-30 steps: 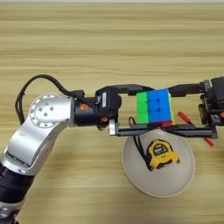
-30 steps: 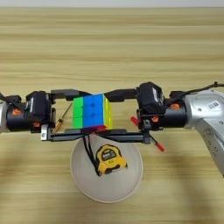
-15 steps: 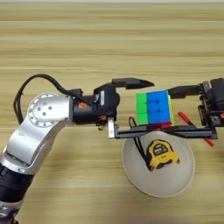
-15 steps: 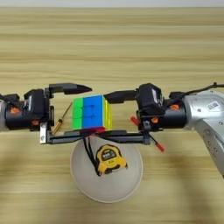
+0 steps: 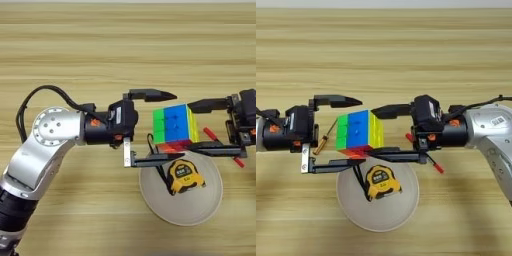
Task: Move the objects on the table
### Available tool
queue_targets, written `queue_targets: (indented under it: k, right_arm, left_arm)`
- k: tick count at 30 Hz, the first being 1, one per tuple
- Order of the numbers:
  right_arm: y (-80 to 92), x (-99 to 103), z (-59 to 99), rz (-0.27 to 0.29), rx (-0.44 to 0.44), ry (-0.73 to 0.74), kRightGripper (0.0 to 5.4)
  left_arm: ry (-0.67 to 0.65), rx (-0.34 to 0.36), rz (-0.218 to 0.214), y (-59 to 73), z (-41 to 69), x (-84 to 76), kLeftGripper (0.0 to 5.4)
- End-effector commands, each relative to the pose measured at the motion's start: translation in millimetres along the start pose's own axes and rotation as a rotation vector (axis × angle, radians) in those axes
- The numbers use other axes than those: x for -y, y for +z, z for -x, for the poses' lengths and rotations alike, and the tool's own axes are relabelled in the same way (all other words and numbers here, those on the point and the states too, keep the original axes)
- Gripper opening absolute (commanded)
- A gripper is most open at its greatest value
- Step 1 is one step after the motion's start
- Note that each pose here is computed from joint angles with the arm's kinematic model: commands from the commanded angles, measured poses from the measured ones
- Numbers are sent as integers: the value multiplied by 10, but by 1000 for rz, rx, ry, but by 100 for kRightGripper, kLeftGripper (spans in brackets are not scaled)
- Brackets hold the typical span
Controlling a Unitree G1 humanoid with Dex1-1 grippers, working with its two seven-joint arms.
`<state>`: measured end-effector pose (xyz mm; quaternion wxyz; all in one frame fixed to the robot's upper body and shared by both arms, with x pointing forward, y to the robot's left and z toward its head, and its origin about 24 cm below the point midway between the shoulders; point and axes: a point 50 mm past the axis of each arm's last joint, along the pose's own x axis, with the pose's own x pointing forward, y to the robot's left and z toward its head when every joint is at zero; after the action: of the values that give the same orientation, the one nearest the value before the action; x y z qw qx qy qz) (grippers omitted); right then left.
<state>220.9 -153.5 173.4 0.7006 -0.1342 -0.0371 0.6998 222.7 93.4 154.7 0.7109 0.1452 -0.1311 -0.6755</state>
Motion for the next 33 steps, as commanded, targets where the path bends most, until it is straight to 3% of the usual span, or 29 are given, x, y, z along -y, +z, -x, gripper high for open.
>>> queue_targets:
  k: [1, 18, 33]
  right_arm:
    - [59, 12, 1, 32, 13, 1, 331]
    - [53, 16, 63, 30, 8, -26, 331]
    - [-167, 40, 256, -20, -99, -95, 331]
  left_arm:
    - [-7, -9, -14, -1, 10, -5, 540]
    - [42, -4, -11, -25, 61, -28, 540]
    - [105, 12, -17, -25, 122, -58, 540]
